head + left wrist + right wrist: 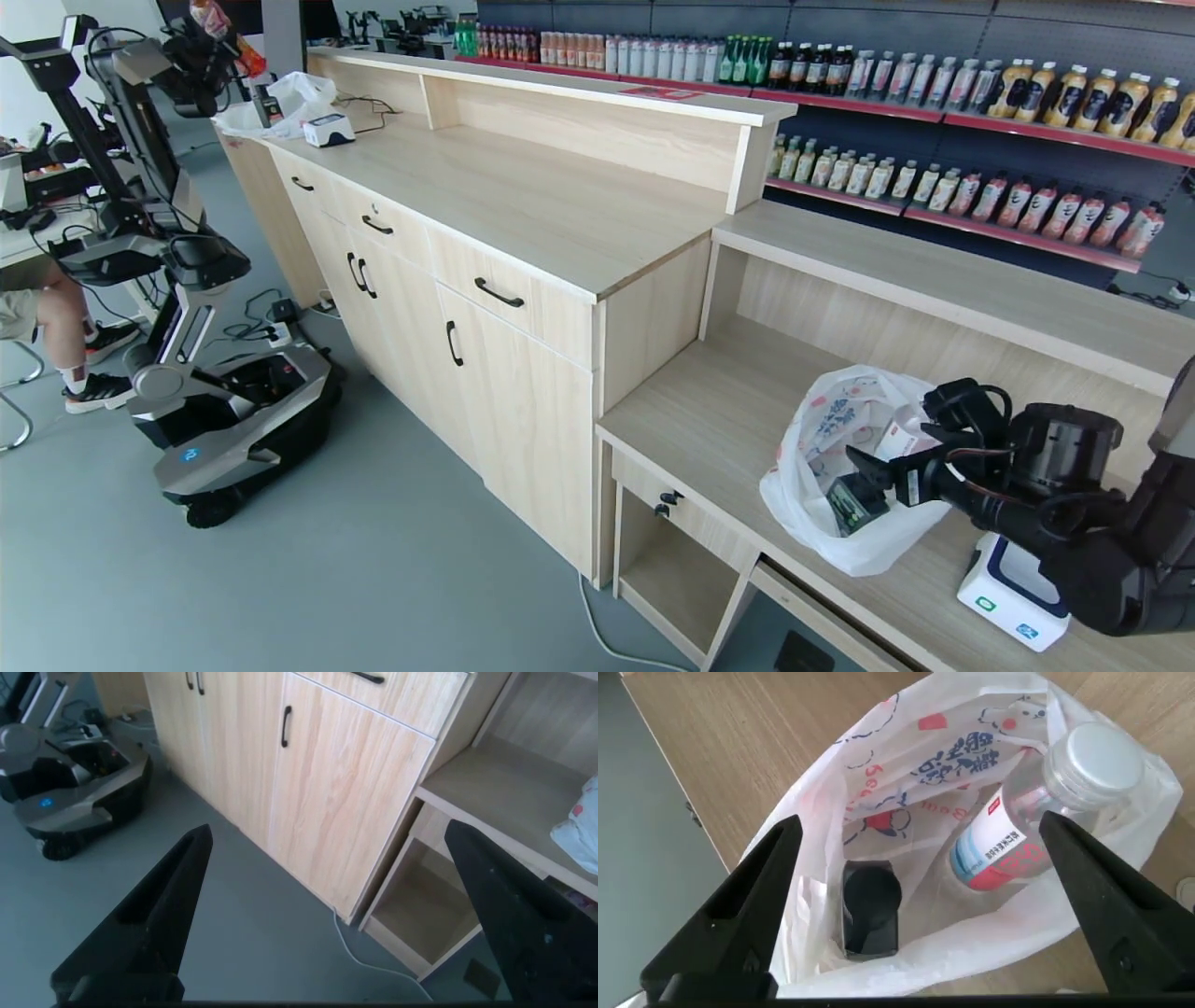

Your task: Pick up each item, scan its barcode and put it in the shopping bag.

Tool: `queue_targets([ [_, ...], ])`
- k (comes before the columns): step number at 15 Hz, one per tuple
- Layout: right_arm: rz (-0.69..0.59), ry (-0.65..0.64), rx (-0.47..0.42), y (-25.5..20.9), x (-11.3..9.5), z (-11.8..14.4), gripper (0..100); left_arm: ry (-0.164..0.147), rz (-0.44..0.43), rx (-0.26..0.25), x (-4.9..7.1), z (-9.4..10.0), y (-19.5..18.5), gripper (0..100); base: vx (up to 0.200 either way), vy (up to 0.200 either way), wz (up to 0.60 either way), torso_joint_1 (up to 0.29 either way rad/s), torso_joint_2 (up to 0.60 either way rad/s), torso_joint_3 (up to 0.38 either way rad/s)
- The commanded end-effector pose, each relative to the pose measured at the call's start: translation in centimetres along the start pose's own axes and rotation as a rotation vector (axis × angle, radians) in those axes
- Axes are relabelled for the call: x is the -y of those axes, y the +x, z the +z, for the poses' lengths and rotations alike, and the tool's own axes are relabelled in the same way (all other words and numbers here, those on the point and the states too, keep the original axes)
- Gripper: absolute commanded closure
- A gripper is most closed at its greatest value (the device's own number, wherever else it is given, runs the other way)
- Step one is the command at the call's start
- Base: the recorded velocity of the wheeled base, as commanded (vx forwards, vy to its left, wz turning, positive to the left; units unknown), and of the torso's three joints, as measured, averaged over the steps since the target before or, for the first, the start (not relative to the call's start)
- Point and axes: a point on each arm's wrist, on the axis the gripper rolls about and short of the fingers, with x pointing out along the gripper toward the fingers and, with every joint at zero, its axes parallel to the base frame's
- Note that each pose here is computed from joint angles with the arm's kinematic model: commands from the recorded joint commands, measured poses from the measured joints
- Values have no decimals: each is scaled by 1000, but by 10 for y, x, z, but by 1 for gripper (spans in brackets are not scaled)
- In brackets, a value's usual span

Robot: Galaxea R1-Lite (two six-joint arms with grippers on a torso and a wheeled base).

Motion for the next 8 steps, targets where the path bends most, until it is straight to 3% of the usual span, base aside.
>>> queue_targets([
  [1,-99,-40,35,-55,27,44,0,0,0,1,0,0,0,0,0,0,0,0,0,0],
  [4,-239,-144,-27,-104,57,55,0,0,0,1,0,0,0,0,0,0,0,0,0,0],
  [8,-369,-126,-37,-125,79,55,0,0,0,1,0,0,0,0,0,0,-600,1,2,1],
])
